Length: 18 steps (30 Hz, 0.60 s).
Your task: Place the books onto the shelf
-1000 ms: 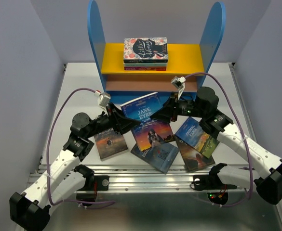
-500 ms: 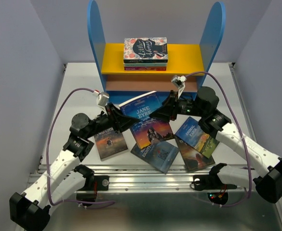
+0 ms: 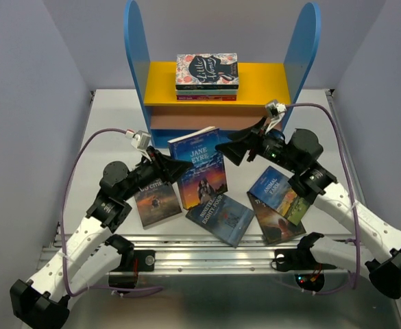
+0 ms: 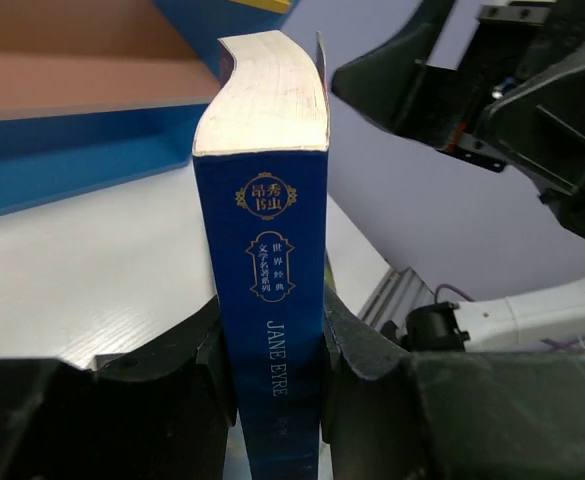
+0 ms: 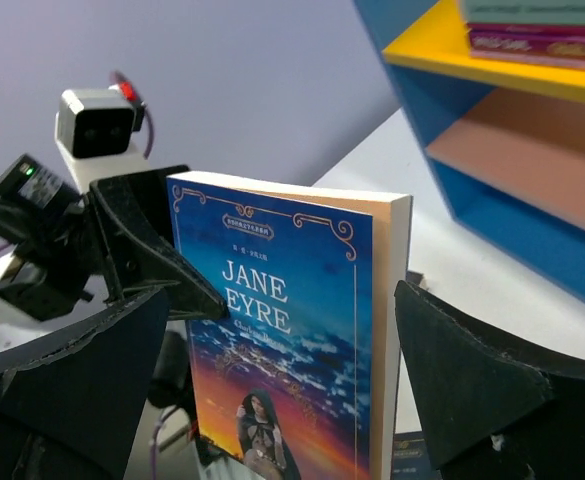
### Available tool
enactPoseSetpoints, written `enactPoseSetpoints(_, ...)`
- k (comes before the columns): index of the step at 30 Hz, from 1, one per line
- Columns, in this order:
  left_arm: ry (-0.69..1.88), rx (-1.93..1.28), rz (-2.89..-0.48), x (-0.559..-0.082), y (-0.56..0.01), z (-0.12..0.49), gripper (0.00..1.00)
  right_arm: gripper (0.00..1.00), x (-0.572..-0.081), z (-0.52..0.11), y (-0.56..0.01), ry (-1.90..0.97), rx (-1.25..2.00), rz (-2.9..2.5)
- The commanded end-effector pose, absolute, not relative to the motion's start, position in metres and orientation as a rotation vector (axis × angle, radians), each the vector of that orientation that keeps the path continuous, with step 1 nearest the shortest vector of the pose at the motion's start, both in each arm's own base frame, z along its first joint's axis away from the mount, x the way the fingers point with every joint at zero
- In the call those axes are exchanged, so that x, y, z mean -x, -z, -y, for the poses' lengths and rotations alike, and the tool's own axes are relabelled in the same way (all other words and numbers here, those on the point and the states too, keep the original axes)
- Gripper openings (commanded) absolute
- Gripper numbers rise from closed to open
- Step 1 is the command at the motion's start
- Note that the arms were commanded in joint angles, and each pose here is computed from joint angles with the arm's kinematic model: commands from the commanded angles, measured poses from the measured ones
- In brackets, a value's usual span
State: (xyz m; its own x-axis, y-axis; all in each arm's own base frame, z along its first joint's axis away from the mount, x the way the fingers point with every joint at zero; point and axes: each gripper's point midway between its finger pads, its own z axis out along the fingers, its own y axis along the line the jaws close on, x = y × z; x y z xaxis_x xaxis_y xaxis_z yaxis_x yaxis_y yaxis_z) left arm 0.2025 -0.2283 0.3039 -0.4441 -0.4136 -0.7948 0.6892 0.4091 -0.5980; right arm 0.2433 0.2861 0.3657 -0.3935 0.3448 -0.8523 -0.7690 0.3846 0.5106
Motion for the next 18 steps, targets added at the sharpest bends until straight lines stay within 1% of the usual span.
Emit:
enactPoseSetpoints(1,1.187,-0.191,-1.291,-0.209,-0.402,0.205,0.00,1.00,-0.268,-0.258,-0.380,-1.084,0.220,-1.487)
enactPoseSetpoints(5,1.088,-0.101,-1.276,-0.226,-0.416,0.191,0.00,1.00,-0.270,-0.240,-0.380,-1.003,0.165,-1.469)
enactPoseSetpoints(8,1.021,-0.094,-1.222,-0.232,-0.440,0.183,0.00,1.00,-0.272,-0.230,-0.375,-0.946,0.143,-1.473)
enactPoseSetpoints(10,0.989,-0.085,-1.176,-0.232,-0.462,0.177,0.00,1.00,-0.272,-0.221,-0.376,-0.908,0.123,-1.463)
enactPoseSetpoints(14,0.831,-0.088,-1.086,-0.242,-0.504,0.161,0.00,1.00,-0.277,-0.204,-0.368,-0.828,0.058,-1.476)
enactPoseSetpoints(15,0.805,-0.089,-1.040,-0.238,-0.526,0.154,0.00,1.00,-0.278,-0.202,-0.368,-0.817,0.053,-1.478)
enactPoseSetpoints(17,0.754,-0.089,-1.018,-0.243,-0.541,0.151,0.00,1.00,-0.278,-0.198,-0.364,-0.791,0.044,-1.493)
enactPoseSetpoints(18,0.718,-0.090,-0.976,-0.239,-0.561,0.144,0.00,1.00,-0.279,-0.195,-0.365,-0.773,0.039,-1.492)
